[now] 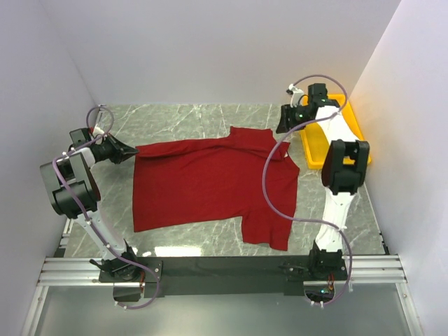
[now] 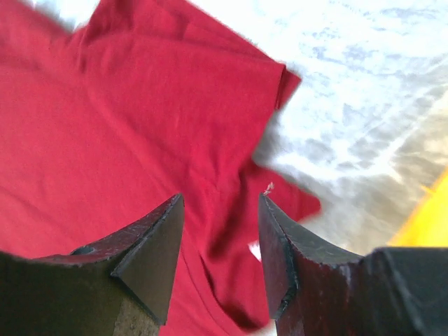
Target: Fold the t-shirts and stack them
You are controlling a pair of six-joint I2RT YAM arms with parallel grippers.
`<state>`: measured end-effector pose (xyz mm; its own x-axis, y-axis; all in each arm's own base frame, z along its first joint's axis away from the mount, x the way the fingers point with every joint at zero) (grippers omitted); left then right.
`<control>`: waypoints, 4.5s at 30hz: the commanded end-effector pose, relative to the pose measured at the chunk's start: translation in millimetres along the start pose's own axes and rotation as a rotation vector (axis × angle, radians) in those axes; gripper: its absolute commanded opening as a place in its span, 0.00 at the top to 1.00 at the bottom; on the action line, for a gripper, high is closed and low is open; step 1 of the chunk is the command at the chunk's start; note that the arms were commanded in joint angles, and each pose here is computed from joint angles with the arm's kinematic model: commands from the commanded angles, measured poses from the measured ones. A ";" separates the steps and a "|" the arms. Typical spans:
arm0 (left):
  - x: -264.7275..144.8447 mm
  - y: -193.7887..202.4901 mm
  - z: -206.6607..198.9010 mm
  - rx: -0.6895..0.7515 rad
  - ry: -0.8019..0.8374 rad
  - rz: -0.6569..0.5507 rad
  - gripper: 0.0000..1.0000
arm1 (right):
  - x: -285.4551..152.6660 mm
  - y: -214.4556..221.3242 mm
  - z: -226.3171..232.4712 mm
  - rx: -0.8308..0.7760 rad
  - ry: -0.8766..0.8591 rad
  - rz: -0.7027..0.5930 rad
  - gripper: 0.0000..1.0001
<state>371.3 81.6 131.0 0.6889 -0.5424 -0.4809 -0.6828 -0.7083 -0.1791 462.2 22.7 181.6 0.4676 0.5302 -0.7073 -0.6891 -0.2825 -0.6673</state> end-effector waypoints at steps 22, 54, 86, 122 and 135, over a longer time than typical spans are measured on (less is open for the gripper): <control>-6.0 -3.5 -11.1 0.047 0.051 -0.014 0.99 | 70.0 8.7 4.4 0.367 -0.010 0.185 0.57; -6.2 -9.1 -15.6 0.048 0.056 -0.017 0.99 | 51.1 -23.2 13.2 0.267 0.031 0.048 1.00; -92.7 -59.5 -144.7 0.243 0.379 -0.437 0.99 | -162.0 -154.3 48.3 -0.501 -0.301 -0.846 1.00; -264.5 54.4 -323.9 0.448 0.331 -1.123 0.99 | -375.6 -128.3 192.9 -0.619 -0.016 -1.182 1.00; -73.9 9.4 -110.0 -0.079 0.075 -0.681 0.99 | -81.1 -52.3 56.6 -0.193 -0.083 -0.689 1.00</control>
<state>324.9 65.3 266.8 0.9561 0.0468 -0.2894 -0.0786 -0.9101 -0.4068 408.7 36.3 308.0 0.6807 0.7295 -0.0676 -0.1661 0.0638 -0.9840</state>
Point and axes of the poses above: each gripper's point midway between its finger pads, its own x axis out along the fingers, its own z axis along the line the jaws close on, y = z × x, the point moved 9 cm from there along -x, back along the fingers, and after that the axes turned 6 degrees about -x, right-handed, at the moved point
